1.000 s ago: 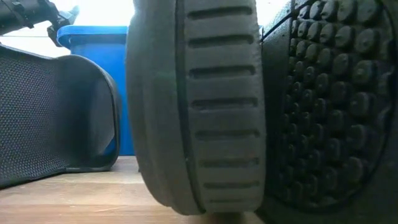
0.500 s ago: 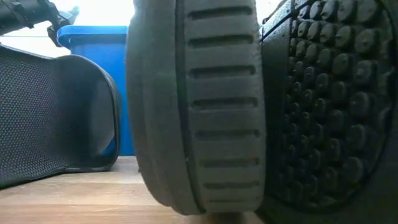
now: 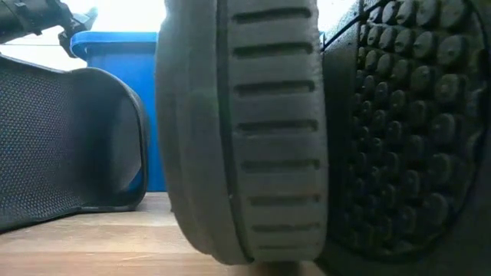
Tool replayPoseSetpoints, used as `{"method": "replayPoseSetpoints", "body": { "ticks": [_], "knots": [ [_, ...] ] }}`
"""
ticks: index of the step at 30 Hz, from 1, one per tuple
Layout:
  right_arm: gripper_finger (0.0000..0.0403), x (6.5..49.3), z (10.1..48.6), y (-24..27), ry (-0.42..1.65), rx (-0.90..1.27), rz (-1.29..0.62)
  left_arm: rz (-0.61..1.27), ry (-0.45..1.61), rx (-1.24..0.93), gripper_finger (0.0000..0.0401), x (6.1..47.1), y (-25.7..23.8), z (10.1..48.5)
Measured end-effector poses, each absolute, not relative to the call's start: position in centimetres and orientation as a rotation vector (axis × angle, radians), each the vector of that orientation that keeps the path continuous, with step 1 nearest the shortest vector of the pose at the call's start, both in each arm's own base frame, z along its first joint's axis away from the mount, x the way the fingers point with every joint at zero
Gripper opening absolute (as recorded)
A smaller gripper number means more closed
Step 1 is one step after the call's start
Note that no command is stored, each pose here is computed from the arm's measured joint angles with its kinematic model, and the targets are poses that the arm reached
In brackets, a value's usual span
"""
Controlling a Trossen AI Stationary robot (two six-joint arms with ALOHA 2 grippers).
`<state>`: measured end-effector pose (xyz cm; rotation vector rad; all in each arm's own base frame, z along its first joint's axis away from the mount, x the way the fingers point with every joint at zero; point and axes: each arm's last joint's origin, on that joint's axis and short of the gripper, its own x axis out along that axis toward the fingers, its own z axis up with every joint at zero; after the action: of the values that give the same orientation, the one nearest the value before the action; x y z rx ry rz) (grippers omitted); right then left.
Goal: Pick and place slides into bin
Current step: Put the black slide into the blue bin
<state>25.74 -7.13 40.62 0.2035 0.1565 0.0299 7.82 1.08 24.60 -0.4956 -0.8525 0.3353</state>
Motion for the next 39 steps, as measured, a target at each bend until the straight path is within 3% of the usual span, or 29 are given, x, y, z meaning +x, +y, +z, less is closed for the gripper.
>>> {"method": "replayPoseSetpoints", "body": {
  "ticks": [6, 13, 26, 30, 39],
  "knots": [
    [0.0265, 22.3, 41.2, -2.2, 0.04, 0.163, -0.087, 0.339, -0.84, -0.49, 0.0196, 7.9, 1.1, 24.3],
    [0.0265, 18.9, 37.9, 0.9, -0.078, 0.265, -0.076, 0.36, -0.763, -0.471, 0.0196, 8.4, 1.1, 23.7],
    [0.0261, 15.0, 29.6, 0.5, -0.368, 0.333, -0.135, 0.371, -0.714, -0.46, 0.0196, 8.9, 1.1, 23.3],
    [0.0254, 14.1, 28.6, 0.5, -0.436, 0.34, -0.121, 0.376, -0.706, -0.458, 0.0196, 9.0, 1.1, 23.3],
    [0.0254, 13.2, 29.1, 0.4, -0.461, 0.143, -0.157, 0.395, -0.681, -0.481, 0.0196, 9.9, 1.1, 24.0]
  ]
}}
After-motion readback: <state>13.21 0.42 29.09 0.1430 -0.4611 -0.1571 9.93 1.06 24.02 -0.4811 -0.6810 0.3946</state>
